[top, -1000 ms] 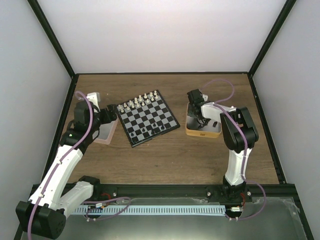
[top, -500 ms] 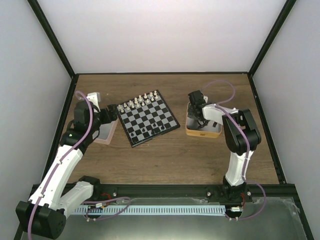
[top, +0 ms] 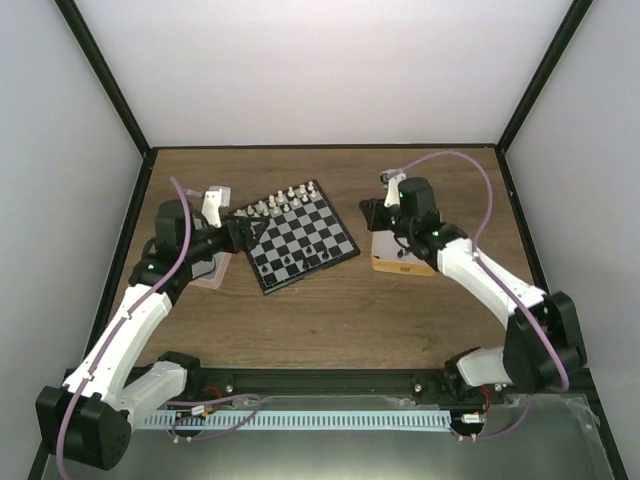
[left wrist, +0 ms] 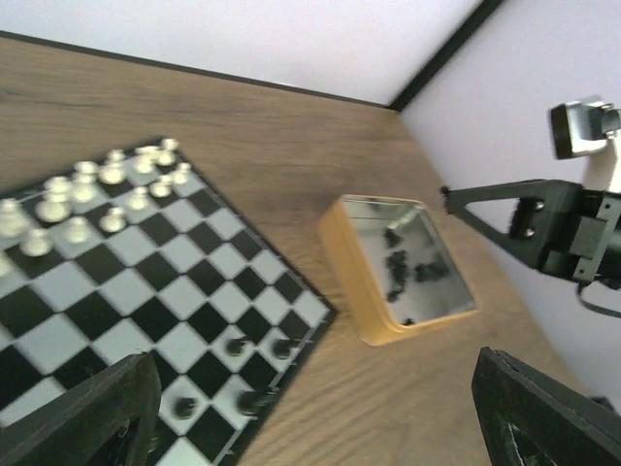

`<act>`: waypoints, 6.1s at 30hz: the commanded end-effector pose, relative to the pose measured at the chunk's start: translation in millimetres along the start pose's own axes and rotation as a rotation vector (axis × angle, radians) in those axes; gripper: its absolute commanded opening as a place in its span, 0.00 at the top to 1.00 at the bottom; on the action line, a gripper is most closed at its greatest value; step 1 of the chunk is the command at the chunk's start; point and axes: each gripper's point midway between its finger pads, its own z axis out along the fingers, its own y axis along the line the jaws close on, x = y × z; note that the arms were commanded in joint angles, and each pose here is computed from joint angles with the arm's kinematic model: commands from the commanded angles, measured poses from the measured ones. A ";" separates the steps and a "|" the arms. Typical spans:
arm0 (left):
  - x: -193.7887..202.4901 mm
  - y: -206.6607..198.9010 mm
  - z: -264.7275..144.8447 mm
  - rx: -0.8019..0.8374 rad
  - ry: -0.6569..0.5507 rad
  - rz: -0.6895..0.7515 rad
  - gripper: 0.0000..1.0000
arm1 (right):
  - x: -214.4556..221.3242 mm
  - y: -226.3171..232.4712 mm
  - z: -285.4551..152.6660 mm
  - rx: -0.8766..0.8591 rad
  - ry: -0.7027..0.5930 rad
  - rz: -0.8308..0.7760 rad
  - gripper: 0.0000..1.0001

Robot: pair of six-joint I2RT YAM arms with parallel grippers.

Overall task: Set up the chess pieces on the board
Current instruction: Pick up the chess piece from the storage box, then place the chess piece on the chessboard, then pick up the chess piece from the storage box.

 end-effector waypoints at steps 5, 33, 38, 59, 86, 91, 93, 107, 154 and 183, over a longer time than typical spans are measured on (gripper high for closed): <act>-9.2 -61.2 -4.2 0.314 0.025 -0.174 0.10 | 19.8 122.3 -78.3 -0.696 -0.037 -0.203 0.90; 43.8 -166.5 25.9 0.716 0.366 -0.385 0.51 | 46.2 179.3 -131.7 -1.034 -0.008 -0.416 0.89; 45.7 -167.4 30.1 0.719 0.377 -0.393 0.68 | 47.4 178.6 -129.3 -1.031 0.000 -0.412 0.89; 48.4 -86.5 60.7 0.267 0.226 -0.282 0.96 | 14.0 134.9 -103.3 -0.646 -0.149 -0.225 0.30; 120.2 42.5 150.6 -0.364 0.402 0.062 0.96 | 30.7 59.2 -40.9 -0.245 -0.125 -0.056 0.28; 130.8 45.2 158.6 -0.358 0.431 0.071 0.94 | 32.9 57.8 -36.1 -0.237 -0.111 -0.060 0.27; 132.9 46.1 160.4 -0.358 0.436 0.077 0.94 | 33.3 57.8 -35.7 -0.238 -0.108 -0.064 0.27; 140.0 51.1 170.0 -0.368 0.457 0.089 0.92 | 36.7 57.9 -34.4 -0.240 -0.092 -0.073 0.27; 64.5 -1.4 127.8 -0.240 0.234 0.066 0.50 | 59.7 -215.4 47.6 0.666 0.241 0.191 0.61; 30.2 -25.4 113.1 -0.180 0.174 0.052 0.49 | -2.2 -126.4 17.2 0.194 -0.059 0.084 0.85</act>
